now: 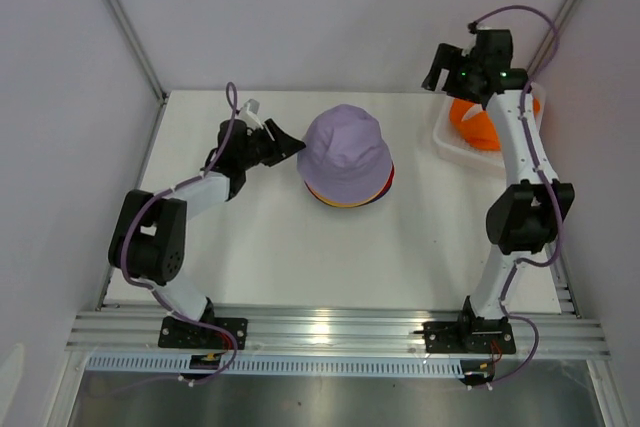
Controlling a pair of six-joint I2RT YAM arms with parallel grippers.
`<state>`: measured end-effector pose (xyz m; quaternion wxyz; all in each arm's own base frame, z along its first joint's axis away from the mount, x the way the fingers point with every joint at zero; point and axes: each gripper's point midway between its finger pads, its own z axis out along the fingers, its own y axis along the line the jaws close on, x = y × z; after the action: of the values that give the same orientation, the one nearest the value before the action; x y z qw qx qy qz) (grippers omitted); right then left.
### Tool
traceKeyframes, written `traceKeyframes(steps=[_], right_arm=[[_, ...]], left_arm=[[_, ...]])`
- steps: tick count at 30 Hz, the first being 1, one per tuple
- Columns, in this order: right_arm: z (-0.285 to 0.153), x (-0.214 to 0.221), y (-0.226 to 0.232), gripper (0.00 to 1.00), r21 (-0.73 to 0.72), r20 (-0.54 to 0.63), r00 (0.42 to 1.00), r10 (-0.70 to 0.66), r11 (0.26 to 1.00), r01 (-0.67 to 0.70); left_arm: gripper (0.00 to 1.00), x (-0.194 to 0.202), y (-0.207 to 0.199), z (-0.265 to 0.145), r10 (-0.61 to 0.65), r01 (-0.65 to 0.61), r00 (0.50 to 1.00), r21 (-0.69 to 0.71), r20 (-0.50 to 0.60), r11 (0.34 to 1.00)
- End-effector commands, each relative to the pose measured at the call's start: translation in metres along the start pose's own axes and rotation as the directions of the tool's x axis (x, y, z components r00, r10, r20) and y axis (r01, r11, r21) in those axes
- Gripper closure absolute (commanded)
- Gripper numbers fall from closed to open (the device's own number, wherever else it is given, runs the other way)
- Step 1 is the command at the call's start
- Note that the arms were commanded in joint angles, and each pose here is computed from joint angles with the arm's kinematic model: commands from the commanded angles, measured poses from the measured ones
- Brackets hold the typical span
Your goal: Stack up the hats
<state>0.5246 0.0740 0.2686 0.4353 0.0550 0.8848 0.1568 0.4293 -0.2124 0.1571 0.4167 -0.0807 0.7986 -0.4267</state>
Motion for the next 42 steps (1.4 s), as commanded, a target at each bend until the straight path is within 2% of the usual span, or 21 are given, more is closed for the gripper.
traceKeyframes(steps=[1,3,5,7,12,16,21,29,34,37,42], right_arm=[[-0.053,-0.043,-0.056,0.03,0.225,0.138,0.99,-0.018,0.974,-0.013],[-0.063,-0.043,-0.104,0.03,0.325,0.15,0.988,0.043,0.941,-0.09],[-0.066,-0.036,-0.144,0.02,0.384,0.159,0.982,0.1,0.91,-0.155],[-0.067,-0.029,-0.17,0.03,0.428,0.171,0.978,0.121,0.885,-0.184],[-0.05,-0.004,-0.237,0.02,0.521,0.145,0.972,0.187,0.82,-0.235],[-0.025,-0.003,-0.259,0.03,0.533,0.131,0.967,0.219,0.807,-0.255],[0.01,-0.008,-0.266,0.04,0.495,0.165,0.939,0.301,0.799,-0.343],[0.036,-0.012,-0.283,0.02,0.469,0.344,0.83,0.44,0.685,-0.558],[0.035,-0.028,-0.297,0.0,0.451,0.477,0.761,0.439,0.621,-0.641],[0.038,-0.035,-0.304,0.0,0.444,0.517,0.739,0.432,0.603,-0.663],[0.063,-0.021,-0.326,0.05,0.497,0.501,0.752,0.428,0.57,-0.655]], left_arm=[[0.46,-0.026,-0.011,-0.016,0.095,-0.093,0.995,-0.037,0.037,0.995],[0.35,-0.042,-0.02,-0.028,0.11,-0.108,0.991,-0.039,0.07,0.993],[0.32,-0.065,-0.027,-0.043,0.135,-0.129,0.983,-0.056,0.126,0.99],[0.29,-0.076,-0.014,-0.057,0.15,-0.131,0.979,-0.137,0.138,0.982],[0.17,-0.112,-0.022,-0.103,0.275,-0.208,0.937,-0.288,0.216,0.935],[0.12,-0.128,-0.028,-0.133,0.381,-0.277,0.89,-0.366,0.251,0.888],[0.1,-0.131,-0.035,-0.151,0.427,-0.312,0.866,-0.388,0.26,0.868],[0.1,-0.126,-0.023,-0.143,0.417,-0.305,0.88,-0.403,0.226,0.863],[0.1,-0.12,-0.016,-0.13,0.393,-0.297,0.898,-0.385,0.2,0.874],[0.1,-0.118,-0.012,-0.124,0.385,-0.295,0.904,-0.382,0.185,0.876],[0.1,-0.115,-0.003,-0.118,0.388,-0.301,0.907,-0.391,0.165,0.87]])
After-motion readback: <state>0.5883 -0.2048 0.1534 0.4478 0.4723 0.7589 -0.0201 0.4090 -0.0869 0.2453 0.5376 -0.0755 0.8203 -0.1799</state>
